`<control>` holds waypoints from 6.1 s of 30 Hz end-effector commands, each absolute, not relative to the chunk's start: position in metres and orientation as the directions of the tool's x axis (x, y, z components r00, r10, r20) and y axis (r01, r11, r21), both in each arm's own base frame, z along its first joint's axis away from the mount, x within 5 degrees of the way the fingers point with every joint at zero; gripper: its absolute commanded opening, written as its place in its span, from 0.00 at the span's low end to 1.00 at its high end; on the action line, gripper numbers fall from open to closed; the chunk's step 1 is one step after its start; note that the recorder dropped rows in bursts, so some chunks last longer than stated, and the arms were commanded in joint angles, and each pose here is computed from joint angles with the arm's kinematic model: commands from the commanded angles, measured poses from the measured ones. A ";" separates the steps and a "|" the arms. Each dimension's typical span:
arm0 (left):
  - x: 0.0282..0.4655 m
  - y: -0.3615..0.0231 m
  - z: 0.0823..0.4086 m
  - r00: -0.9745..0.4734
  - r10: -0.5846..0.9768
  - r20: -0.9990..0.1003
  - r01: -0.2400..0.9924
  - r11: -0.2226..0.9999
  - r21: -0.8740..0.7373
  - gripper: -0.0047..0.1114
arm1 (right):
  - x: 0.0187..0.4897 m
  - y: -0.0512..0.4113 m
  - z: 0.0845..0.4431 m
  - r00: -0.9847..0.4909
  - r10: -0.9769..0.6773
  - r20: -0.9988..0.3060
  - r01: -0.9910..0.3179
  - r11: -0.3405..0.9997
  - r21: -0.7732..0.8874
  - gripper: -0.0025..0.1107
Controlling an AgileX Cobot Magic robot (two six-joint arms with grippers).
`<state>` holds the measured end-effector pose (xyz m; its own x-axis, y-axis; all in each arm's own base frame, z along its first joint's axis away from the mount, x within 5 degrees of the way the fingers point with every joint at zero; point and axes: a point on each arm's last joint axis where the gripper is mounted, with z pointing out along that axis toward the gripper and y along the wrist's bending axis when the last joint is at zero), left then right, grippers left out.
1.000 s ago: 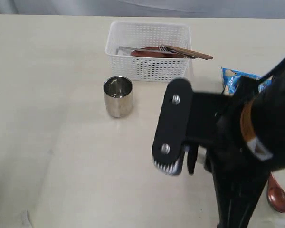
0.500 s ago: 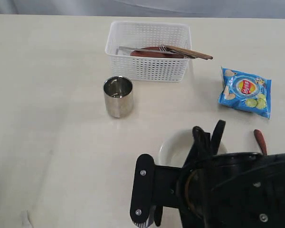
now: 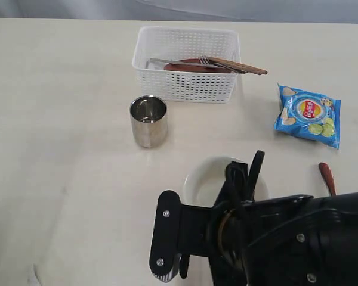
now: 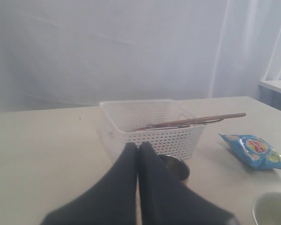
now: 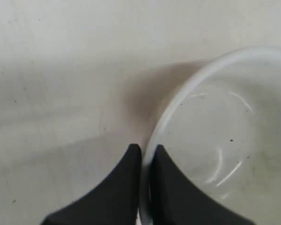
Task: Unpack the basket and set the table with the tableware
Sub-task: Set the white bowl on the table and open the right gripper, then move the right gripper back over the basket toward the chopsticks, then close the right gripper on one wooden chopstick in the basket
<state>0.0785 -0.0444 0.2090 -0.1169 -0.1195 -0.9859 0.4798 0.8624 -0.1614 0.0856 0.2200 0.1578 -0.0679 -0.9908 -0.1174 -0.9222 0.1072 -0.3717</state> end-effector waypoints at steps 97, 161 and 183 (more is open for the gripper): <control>0.078 -0.044 0.208 -0.120 -0.125 -0.985 0.476 0.863 -0.167 0.04 | 0.257 0.051 0.330 -0.738 -0.233 -0.633 -0.232 0.969 -0.086 0.44; 0.078 -0.044 0.208 -0.120 -0.125 -0.985 0.476 0.863 -0.167 0.04 | 0.395 0.071 0.214 -0.970 -0.196 -0.145 -0.244 0.798 0.551 0.33; 0.078 -0.044 0.208 -0.120 -0.125 -0.985 0.476 0.863 -0.167 0.04 | 0.395 0.071 0.214 -0.972 -0.188 -0.140 -0.234 0.800 0.552 0.33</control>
